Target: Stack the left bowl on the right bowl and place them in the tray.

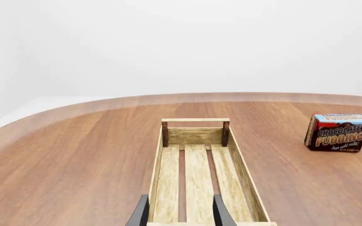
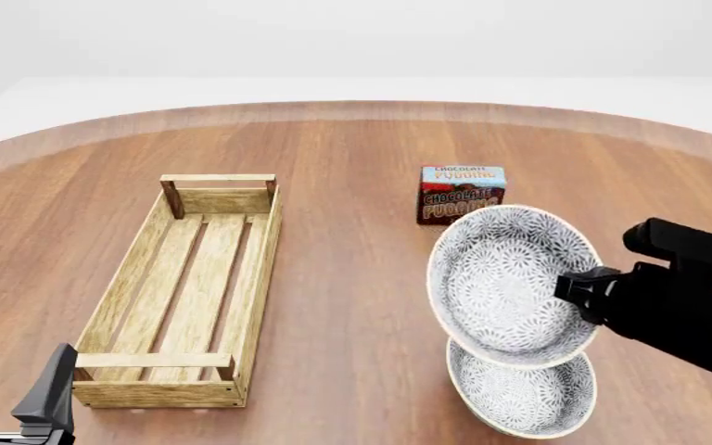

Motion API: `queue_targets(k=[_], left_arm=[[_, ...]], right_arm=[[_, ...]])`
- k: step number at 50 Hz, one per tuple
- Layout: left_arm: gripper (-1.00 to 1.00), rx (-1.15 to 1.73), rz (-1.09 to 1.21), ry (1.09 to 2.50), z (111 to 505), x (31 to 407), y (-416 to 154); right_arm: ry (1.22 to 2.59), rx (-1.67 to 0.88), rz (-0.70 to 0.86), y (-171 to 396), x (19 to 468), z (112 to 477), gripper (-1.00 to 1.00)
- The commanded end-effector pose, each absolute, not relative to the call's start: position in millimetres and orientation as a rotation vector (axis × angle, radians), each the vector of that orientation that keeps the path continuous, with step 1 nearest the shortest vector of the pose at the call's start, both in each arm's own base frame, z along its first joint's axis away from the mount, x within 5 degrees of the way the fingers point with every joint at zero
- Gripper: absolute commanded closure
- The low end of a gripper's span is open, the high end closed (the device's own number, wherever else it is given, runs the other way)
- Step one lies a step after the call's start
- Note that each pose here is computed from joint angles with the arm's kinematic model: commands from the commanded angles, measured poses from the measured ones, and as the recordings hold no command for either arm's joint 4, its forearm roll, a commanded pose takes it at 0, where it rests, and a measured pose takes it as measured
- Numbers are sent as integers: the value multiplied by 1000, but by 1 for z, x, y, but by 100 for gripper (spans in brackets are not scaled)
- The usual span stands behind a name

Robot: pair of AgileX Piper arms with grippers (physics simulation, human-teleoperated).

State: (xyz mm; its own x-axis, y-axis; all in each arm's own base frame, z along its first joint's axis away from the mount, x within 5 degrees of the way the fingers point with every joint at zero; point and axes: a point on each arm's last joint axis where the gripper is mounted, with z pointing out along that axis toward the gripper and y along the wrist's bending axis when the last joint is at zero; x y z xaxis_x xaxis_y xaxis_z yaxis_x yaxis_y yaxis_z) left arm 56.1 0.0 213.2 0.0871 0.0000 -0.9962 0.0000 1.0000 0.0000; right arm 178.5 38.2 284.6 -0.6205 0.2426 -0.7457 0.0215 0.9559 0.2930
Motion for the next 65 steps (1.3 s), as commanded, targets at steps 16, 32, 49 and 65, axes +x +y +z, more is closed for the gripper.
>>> queue_targets(k=[16, 32, 49, 65], left_arm=[[-100, 0, 0, 1484, 213, 56, 0], [-100, 0, 0, 1484, 213, 56, 0], [-100, 0, 0, 1484, 213, 56, 0], [-100, 0, 0, 1484, 213, 56, 0]], right_arm=[[2203, 333, 343, 25, 155, 258, 100], [2203, 386, 332, 19, 147, 241, 100], [2201, 415, 337, 17, 143, 226, 100], [2221, 429, 319, 16, 148, 208, 100]])
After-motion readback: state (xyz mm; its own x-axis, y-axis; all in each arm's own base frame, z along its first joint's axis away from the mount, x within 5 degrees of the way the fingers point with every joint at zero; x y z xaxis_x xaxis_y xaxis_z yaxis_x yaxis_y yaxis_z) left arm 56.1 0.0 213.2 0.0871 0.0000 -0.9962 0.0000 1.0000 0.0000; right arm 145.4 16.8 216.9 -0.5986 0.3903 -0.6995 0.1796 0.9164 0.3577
